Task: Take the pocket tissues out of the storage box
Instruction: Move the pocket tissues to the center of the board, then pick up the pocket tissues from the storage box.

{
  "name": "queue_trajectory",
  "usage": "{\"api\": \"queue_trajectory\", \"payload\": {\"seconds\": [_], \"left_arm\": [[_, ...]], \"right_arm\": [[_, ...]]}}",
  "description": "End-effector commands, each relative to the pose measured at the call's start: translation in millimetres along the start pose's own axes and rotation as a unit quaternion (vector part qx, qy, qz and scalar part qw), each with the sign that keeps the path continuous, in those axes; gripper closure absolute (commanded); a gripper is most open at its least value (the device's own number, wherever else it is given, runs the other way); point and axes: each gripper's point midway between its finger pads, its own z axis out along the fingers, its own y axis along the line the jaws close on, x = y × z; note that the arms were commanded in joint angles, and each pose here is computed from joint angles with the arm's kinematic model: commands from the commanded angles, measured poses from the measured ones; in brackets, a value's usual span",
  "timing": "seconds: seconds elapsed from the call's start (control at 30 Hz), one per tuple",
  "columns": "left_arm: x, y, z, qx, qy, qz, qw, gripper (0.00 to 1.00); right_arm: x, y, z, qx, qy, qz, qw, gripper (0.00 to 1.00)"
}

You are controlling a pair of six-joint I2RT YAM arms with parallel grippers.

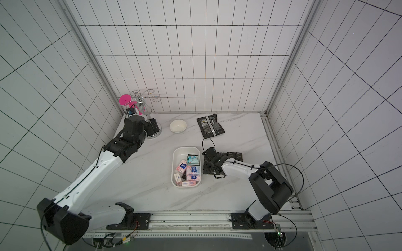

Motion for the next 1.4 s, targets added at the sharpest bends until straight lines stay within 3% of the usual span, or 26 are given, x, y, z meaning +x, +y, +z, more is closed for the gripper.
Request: {"api": "queue_trajectory", "payload": {"seconds": [0.0,0.53,0.9,1.07,1.37], "left_arm": [[-4,2,-2,-0.001,-0.005,0.002,1.0,0.01],[-5,0,-2,0.0,-0.004,0.0,1.0,0.01],[9,-6,10,-0.007,0.013,0.009,1.0,0.01],[8,-8,11,-0.01,0.012,0.017,1.0,0.02],[10,-11,14,-0.007,0.014,0.012,1.0,0.01]], "right_arm": [[-5,-1,-2,0.006,-0.003,-0.005,1.0,0.46],[-14,5,-48,-0.014,-0.04,-0.032,0.999,0.4],[-46,62,-97,-0.061,-0.085,-0.17,0.98,0.42],[-45,89,-92,-0.063,-0.058,-0.229,0.97,0.43],[-71,116,-65,-0.045,-0.052,-0.265,0.962,0.43]]}}
